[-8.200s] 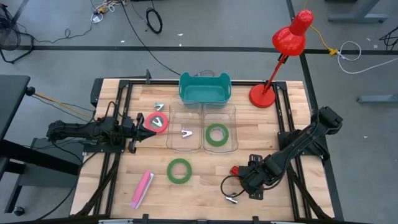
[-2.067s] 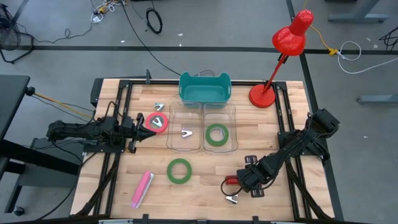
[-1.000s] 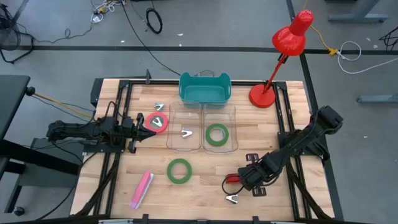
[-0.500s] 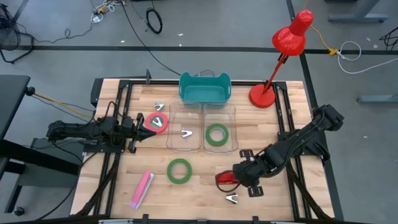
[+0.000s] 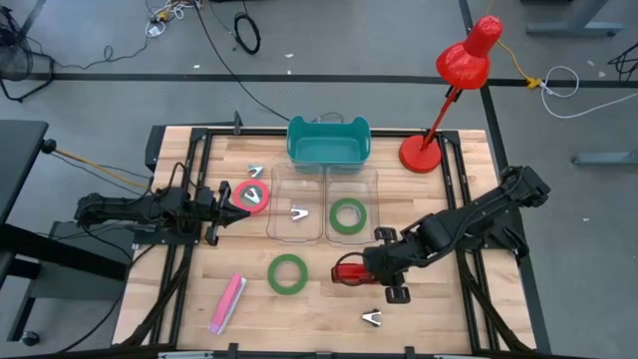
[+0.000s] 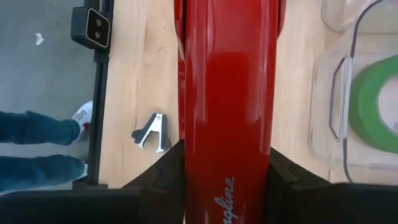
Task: Pick and place Stapler, Stapler remover, tape
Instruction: Put the red stapler into the blue bin
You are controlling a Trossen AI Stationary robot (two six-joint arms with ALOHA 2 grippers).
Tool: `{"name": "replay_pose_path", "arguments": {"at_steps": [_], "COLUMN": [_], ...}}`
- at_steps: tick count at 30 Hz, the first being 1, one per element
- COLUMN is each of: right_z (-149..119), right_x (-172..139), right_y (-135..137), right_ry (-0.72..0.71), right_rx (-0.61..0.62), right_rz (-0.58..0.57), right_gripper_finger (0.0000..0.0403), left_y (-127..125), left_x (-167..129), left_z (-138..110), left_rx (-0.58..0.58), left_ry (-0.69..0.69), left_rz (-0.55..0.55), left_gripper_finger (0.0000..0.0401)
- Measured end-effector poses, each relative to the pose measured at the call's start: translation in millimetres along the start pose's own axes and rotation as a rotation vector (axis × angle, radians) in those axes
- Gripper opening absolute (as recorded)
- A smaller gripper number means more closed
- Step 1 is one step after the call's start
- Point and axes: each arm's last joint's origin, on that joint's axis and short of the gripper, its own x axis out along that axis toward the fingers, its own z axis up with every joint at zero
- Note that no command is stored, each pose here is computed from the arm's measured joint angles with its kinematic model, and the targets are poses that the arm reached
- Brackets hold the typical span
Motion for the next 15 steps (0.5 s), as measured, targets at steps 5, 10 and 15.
{"name": "replay_pose_path", "arguments": {"at_steps": [5, 10, 15], "right_z": [2, 7, 14], "right_x": [0, -1, -3], "right_y": [-5, -21, -49], "right_ry": [-0.002, 0.007, 0.016], "right_rx": [0.021, 0.073, 0.121], "right_rz": [-0.005, -0.013, -0.021], "right_gripper_finger": [0.0126, 0.0126, 0.0126], "left_y": [0, 0, 0], "left_x": [0, 0, 0], "left_z": [0, 0, 0], "left_rx": [0.000, 0.000, 0.000], "left_ry": [-0.001, 0.000, 0.000], "left_rz": [0.001, 0.000, 0.000], "left_gripper_finger": [0.0003, 0.0003, 0.0003]}}
